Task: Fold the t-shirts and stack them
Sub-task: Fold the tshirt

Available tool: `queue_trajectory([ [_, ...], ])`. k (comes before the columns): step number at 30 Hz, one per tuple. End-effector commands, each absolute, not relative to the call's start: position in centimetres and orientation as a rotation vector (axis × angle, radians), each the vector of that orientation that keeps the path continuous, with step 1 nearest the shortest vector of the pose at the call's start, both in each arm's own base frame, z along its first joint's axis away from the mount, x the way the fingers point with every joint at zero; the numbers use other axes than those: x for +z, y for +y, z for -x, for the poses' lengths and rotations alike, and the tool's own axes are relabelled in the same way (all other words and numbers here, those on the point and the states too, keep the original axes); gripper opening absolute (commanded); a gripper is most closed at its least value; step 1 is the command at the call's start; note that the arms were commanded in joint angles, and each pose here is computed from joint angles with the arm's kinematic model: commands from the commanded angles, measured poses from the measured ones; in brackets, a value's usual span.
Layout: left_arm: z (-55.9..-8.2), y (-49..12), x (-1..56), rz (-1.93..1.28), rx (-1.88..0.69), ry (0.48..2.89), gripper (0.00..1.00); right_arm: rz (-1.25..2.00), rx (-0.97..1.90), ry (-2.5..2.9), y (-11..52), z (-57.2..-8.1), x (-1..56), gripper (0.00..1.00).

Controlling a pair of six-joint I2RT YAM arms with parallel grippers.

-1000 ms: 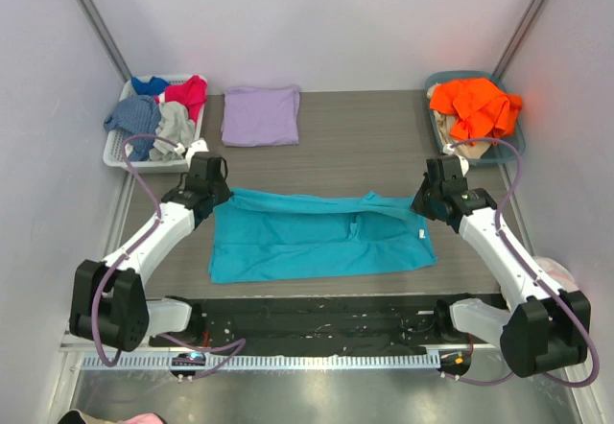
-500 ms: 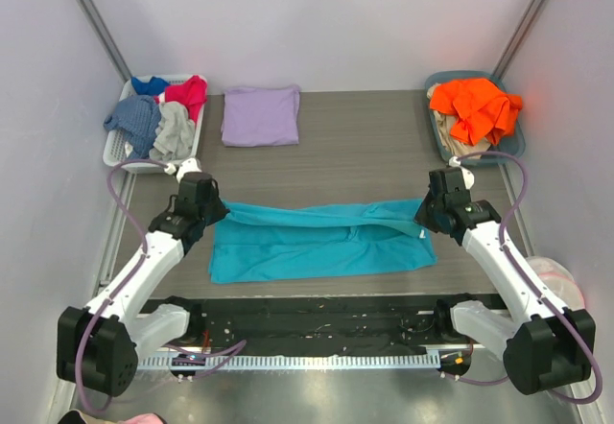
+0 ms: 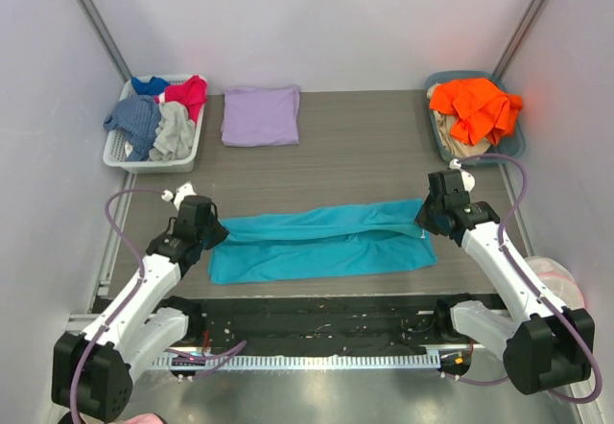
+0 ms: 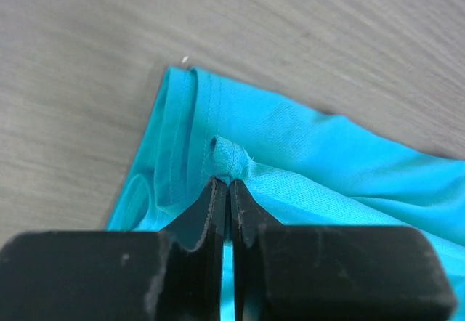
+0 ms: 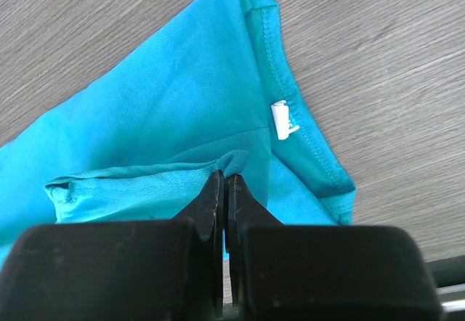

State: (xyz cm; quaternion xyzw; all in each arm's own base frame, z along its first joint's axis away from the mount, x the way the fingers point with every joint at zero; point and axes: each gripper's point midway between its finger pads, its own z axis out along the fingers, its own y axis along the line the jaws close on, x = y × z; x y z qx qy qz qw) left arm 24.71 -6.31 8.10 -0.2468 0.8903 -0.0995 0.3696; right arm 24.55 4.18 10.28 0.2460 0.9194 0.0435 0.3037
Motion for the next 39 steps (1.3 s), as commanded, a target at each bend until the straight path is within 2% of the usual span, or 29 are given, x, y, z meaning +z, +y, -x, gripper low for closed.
queue_trajectory([
  [1,-23.4,-5.6,8.1,0.762,-0.261,2.240,0.17,-0.666,0.090,2.424,3.8,-24.7,10.3,0.02],
  [2,-23.2,-5.4,8.1,0.774,-0.255,2.229,0.21,-0.664,0.088,2.433,3.9,-24.6,10.1,0.02],
  [3,-22.9,-5.2,7.9,0.783,-0.249,2.233,0.30,-0.668,0.095,2.437,4.0,-24.5,10.0,0.02],
  [8,-22.5,-4.8,8.8,0.807,-0.251,2.203,0.35,-0.679,0.088,2.462,3.9,-23.9,9.2,0.04],
  [9,-22.4,-4.8,8.9,0.802,-0.248,2.205,0.39,-0.683,0.088,2.463,4.0,-23.8,9.1,0.05],
  [11,-22.4,-4.7,9.3,0.793,-0.248,2.197,0.40,-0.693,0.090,2.471,4.0,-23.6,8.8,0.09],
  [12,-22.3,-4.7,9.6,0.789,-0.249,2.197,0.39,-0.695,0.089,2.474,4.0,-23.5,8.7,0.12],
  [15,-22.5,-4.9,10.2,0.776,-0.259,2.191,0.38,-0.703,0.090,2.486,4.1,-23.3,8.6,0.32],
  [17,-22.6,-5.0,10.4,0.767,-0.264,2.191,0.38,-0.709,0.092,2.483,4.0,-23.3,8.8,0.38],
  [18,-22.7,-5.0,10.7,0.759,-0.265,2.190,0.38,-0.714,0.088,2.480,4.0,-23.2,8.9,0.48],
  [19,-22.7,-5.0,10.7,0.753,-0.264,2.194,0.38,-0.715,0.090,2.477,4.0,-23.1,9.0,0.53],
  [22,-22.8,-5.1,10.8,0.736,-0.262,2.199,0.38,-0.728,0.095,2.443,3.8,-23.5,10.0,0.64],
  [31,-24.7,-6.3,11.4,0.630,-0.300,2.203,0.40,-0.590,0.181,2.436,5.9,-27.7,11.1,0.65],
  [33,-25.8,-7.3,12.1,0.577,-0.342,2.197,0.44,-0.548,0.193,2.442,6.5,-29.0,10.9,0.64],
  [39,-28.0,-7.7,11.9,0.490,-0.282,2.249,0.50,-0.189,0.329,2.464,13.1,-31.9,12.2,0.64],
])
